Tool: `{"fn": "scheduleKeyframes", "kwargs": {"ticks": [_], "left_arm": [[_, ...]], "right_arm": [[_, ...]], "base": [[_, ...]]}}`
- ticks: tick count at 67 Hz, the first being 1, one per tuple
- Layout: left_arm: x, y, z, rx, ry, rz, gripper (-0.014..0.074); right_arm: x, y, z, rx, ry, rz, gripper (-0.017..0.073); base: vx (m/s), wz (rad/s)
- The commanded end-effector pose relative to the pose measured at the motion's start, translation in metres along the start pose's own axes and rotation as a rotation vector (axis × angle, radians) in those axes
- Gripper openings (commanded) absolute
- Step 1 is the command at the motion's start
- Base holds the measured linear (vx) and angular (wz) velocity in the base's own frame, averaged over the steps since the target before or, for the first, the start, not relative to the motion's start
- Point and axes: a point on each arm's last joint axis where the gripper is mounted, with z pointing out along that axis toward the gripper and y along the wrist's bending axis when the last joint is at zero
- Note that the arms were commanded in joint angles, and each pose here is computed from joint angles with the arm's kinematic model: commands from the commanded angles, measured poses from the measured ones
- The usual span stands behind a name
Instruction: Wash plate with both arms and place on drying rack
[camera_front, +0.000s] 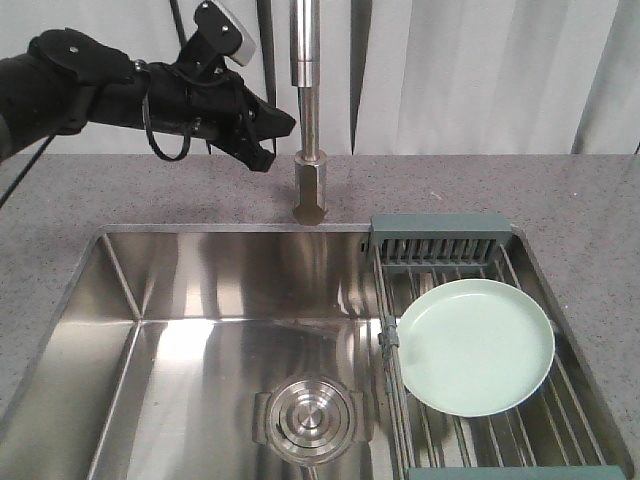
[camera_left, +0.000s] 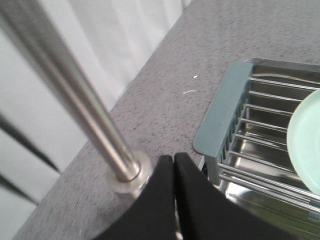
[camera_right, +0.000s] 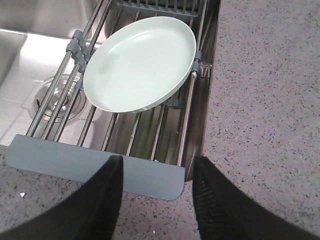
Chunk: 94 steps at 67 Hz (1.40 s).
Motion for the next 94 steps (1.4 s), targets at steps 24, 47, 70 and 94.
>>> {"fn": "scheduleKeyframes", "kwargs": {"ticks": [24, 47, 70, 94], "left_arm": [[-0.045, -0.018, -0.101, -0.352, 0.027, -0.229, -0.0007], [0.004, -0.065, -0.150, -0.512, 0.035, -0.323, -0.0007], [0.055, -0.101, -0.191, -0.602, 0.048, -0.464, -0.0007], [0.080, -0.120, -0.230, -0.694, 0.049, -0.564, -0.0007]], "right_arm": [[-0.011, -0.001, -0.004, 0.011, -0.072, -0.005, 0.0319], [-0.011, -0.001, -0.004, 0.011, -0.072, -0.005, 0.0319], [-0.011, -0.001, -0.004, 0.011, -0.072, -0.005, 0.0319], [-0.011, -0.001, -0.004, 0.011, -0.072, -0.005, 0.0319]], "base": [[0.00, 0.00], [0.00, 0.00], [0.00, 0.00], [0.00, 0.00]]}}
